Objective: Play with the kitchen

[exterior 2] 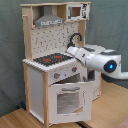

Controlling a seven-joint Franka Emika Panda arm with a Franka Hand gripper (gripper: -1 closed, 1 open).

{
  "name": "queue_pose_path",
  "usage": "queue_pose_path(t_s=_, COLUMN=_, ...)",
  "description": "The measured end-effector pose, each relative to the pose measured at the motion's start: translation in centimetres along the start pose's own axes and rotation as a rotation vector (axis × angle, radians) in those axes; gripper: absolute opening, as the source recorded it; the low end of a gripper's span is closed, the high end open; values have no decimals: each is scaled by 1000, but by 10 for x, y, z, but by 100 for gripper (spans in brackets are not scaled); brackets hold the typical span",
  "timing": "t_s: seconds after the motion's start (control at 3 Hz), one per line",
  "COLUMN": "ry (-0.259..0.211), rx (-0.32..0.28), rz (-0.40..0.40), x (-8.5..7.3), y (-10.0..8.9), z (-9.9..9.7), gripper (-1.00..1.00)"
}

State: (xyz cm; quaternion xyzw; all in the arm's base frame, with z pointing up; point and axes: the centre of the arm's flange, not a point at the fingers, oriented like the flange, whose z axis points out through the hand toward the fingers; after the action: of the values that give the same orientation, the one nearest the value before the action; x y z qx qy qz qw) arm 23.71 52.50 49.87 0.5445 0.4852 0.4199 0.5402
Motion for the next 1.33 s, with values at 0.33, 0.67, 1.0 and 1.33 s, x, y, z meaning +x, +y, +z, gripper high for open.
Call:
queue_pose_path(t_s=0.33, ry=-36, rx=46, rz=-26, x=-12, y=15, z=6, gripper=100)
queue_pose_path(t_s=0.67, ry=-87, rx=116, rz=-54, x=-30, y=31, z=19, gripper=100)
queue_pose_path(t_s=1.0, ry=-146, rx=210, rz=-78, x=-48, y=36, z=38, gripper=100)
queue_pose_path(t_s=1.33, ry=-186, rx=313, rz=-96, x=-63, y=30, z=56, gripper=100)
